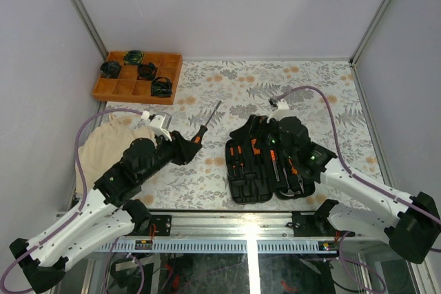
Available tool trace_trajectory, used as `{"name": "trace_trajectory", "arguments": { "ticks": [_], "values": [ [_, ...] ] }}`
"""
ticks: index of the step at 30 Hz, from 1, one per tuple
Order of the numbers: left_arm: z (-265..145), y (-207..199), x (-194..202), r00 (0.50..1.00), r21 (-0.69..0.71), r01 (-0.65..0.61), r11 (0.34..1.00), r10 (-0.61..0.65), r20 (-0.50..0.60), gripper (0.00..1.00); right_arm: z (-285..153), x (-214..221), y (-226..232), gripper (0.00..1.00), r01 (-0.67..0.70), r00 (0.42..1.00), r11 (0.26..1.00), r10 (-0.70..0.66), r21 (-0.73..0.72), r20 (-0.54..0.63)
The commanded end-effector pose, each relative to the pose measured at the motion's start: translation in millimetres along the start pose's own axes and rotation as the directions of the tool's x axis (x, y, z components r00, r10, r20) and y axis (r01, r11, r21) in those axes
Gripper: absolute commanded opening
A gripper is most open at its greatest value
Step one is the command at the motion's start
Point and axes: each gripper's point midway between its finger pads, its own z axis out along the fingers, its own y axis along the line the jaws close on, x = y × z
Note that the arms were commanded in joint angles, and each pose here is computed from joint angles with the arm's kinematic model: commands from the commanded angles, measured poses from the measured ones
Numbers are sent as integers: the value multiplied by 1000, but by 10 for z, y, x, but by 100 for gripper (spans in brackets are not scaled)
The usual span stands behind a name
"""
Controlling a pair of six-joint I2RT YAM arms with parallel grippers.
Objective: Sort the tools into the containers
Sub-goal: Pick up the screwdriver from the center of the board.
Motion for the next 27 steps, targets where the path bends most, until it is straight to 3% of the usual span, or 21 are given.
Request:
{"name": "trace_trajectory", "arguments": {
  "ticks": [1, 9, 17, 27],
  "values": [
    [6, -194, -286, 992, 85, -7, 996, -4, 123, 0, -191, -513, 315, 95, -99, 978, 990, 114, -96, 176],
    [17, -297, -331, 990, 136, 3, 991, -22, 140, 0, -120, -539, 604, 83, -289, 935, 928, 326, -237, 137],
    [31, -359, -325, 991, 169, 2, 986, -25, 134, 0, -27, -507, 1066, 80, -337, 901, 877, 407, -344, 154],
    [62, -383, -282, 993, 185, 6, 983, -28, 117, 0, 212, -380, 1165, 67, -437, 857, 828, 502, -352, 117]
  ]
}}
